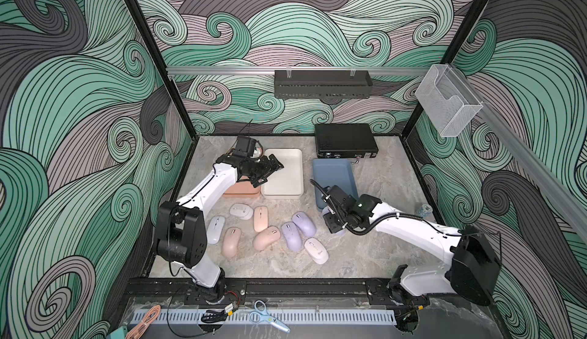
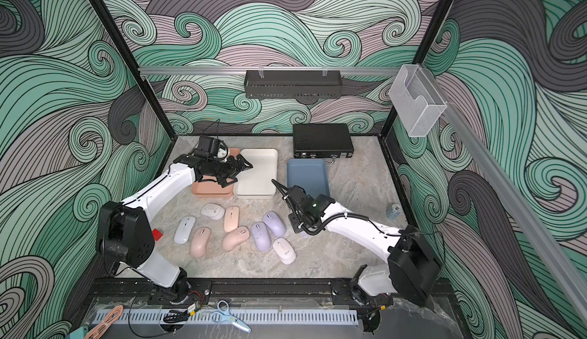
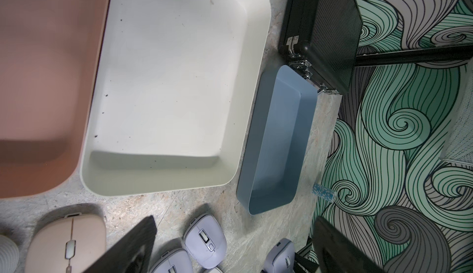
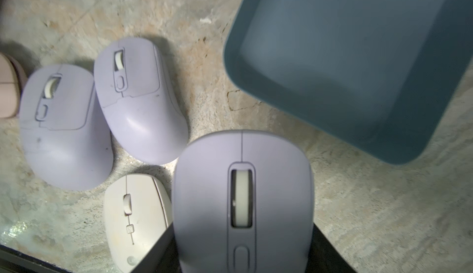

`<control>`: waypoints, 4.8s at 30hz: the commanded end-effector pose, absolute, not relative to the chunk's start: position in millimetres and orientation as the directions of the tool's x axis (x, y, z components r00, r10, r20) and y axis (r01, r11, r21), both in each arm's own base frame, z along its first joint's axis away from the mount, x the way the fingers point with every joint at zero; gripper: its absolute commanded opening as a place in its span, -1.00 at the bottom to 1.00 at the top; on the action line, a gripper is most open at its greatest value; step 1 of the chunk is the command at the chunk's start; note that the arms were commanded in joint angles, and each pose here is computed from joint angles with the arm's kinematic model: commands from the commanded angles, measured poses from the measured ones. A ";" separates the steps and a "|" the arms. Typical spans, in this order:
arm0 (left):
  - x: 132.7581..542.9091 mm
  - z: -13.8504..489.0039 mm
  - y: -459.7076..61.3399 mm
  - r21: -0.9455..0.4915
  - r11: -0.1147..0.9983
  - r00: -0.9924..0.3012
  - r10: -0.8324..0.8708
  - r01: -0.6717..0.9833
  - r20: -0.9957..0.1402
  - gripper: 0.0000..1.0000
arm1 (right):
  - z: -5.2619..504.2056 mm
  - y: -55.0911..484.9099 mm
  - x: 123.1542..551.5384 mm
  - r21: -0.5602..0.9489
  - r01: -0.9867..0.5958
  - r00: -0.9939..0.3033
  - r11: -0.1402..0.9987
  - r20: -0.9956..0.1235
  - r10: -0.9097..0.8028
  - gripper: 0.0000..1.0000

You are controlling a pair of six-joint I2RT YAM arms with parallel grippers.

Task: Place the mice by color into the storage box
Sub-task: Pick up the mouse from the center of the board, then place the mouse in the storage box.

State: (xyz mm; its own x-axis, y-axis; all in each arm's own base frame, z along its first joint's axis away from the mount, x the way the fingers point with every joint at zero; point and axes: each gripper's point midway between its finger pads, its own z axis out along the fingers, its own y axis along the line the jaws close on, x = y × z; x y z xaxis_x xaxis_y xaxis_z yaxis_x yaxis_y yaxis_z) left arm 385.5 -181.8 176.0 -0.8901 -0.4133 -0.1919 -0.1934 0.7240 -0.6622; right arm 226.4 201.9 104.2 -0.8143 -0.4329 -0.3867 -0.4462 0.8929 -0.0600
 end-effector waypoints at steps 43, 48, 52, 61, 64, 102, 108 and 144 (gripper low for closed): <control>393.3 201.1 -132.4 -0.631 0.727 -0.811 -0.525 -0.270 -0.257 0.84 | 30.1 218.6 449.4 -0.011 -0.053 -0.962 0.999 -0.267 -0.054 0.05; 392.6 200.3 -135.6 -0.644 0.715 -0.815 -0.528 -0.273 -0.240 0.83 | 19.2 215.6 451.2 -0.035 -0.044 -0.965 0.998 -0.257 -0.052 0.08; 393.0 199.5 -136.5 -0.648 0.711 -0.816 -0.528 -0.272 -0.236 0.83 | 17.3 214.9 454.5 -0.044 -0.055 -0.963 0.998 -0.261 -0.065 0.09; 394.2 196.3 -138.3 -0.649 0.711 -0.821 -0.522 -0.271 -0.230 0.82 | 18.6 219.9 462.0 0.007 -0.105 -0.959 0.994 -0.264 -0.100 0.11; 394.7 195.5 -138.5 -0.648 0.714 -0.823 -0.518 -0.267 -0.232 0.81 | 14.8 223.0 461.0 0.023 -0.122 -0.961 0.992 -0.251 -0.113 0.11; 396.1 196.2 -144.8 -0.662 0.712 -0.840 -0.491 -0.233 -0.232 0.80 | 103.8 191.4 446.7 -0.045 -0.117 -0.923 0.992 -0.363 -0.126 0.24; 395.0 198.5 -146.5 -0.666 0.710 -0.841 -0.488 -0.227 -0.234 0.80 | 73.6 155.3 437.4 -0.109 -0.077 -0.952 0.991 -0.286 -0.105 0.03; 394.9 197.6 -155.6 -0.679 0.706 -0.860 -0.459 -0.201 -0.223 0.80 | 48.2 162.5 435.1 -0.068 -0.109 -0.969 0.992 -0.217 -0.121 0.13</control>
